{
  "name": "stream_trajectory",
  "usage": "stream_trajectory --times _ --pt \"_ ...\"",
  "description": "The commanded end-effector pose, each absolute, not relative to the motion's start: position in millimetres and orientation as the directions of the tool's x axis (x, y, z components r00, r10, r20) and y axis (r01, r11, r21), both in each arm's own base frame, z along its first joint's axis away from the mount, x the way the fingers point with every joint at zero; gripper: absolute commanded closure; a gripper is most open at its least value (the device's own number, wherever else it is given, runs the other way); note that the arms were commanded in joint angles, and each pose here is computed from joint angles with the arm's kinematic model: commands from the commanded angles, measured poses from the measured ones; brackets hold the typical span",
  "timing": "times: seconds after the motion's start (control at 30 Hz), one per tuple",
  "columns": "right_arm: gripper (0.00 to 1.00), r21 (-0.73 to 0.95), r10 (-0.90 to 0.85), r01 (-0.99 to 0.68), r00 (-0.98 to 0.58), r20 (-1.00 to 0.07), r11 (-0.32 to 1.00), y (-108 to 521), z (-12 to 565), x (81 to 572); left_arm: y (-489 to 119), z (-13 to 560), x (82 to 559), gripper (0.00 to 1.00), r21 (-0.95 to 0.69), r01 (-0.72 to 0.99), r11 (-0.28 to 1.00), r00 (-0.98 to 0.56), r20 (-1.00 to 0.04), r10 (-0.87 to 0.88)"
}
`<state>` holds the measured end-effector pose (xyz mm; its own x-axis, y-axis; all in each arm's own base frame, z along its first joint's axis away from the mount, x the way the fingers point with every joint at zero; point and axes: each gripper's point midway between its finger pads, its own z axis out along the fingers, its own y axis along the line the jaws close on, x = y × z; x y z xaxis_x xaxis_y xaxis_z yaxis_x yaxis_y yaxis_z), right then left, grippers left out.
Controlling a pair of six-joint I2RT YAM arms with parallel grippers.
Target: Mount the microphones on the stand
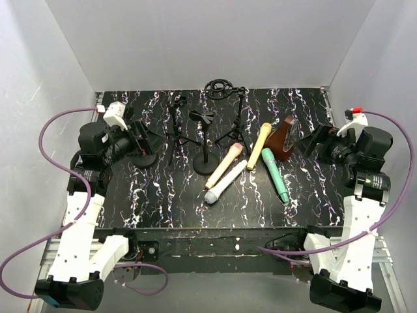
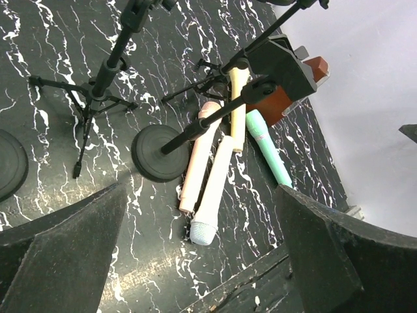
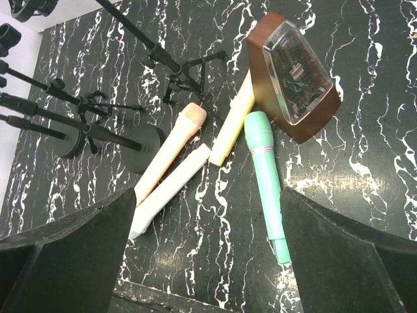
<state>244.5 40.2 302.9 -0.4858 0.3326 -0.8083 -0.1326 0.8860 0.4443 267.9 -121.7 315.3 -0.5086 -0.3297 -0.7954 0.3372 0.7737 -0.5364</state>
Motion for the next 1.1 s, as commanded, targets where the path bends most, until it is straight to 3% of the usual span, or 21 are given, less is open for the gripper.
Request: stream_trajectory --times 0.0,0.27,0.4,0.57,0.77,1.07 --pt "0.02 0.404 0.259 -0.238 -0.471 -0.844 0.884 49.0 312.7 240.9 -128.5 337.3 263.5 0.02 -0.547 0.382 0.744 -0.485 -0.805 -0.343" --pt "0.02 0.256 -0.035 -0.639 -0.405 -0.914 0.725 89.5 299.1 211.4 -127.9 343.5 266.5 0.02 -0.581 0.357 0.732 -0.478 -0.786 -0.392" --pt "0.02 0.208 -0.183 -0.705 -0.435 -0.881 0.678 90.2 262.2 200.1 -134.2 348.2 265.9 0.02 -0.601 0.389 0.698 -0.48 -0.779 -0.403" --pt "0.02 0.208 -0.316 -0.675 -0.566 -0.762 0.708 75.7 198.0 205.0 -138.7 347.9 264.9 0.02 -0.624 0.398 0.673 -0.493 -0.764 -0.417" --pt "0.02 0.094 -0.491 -0.66 -0.639 -0.592 0.745 66.5 128.0 213.1 -140.5 347.3 260.1 0.02 -0.636 0.403 0.659 -0.503 -0.755 -0.422" --pt "0.11 0.057 -0.488 -0.577 -0.736 -0.47 0.815 62.4 66.6 246.3 -140.4 336.8 255.9 0.02 -0.644 0.391 0.657 -0.517 -0.745 -0.422"
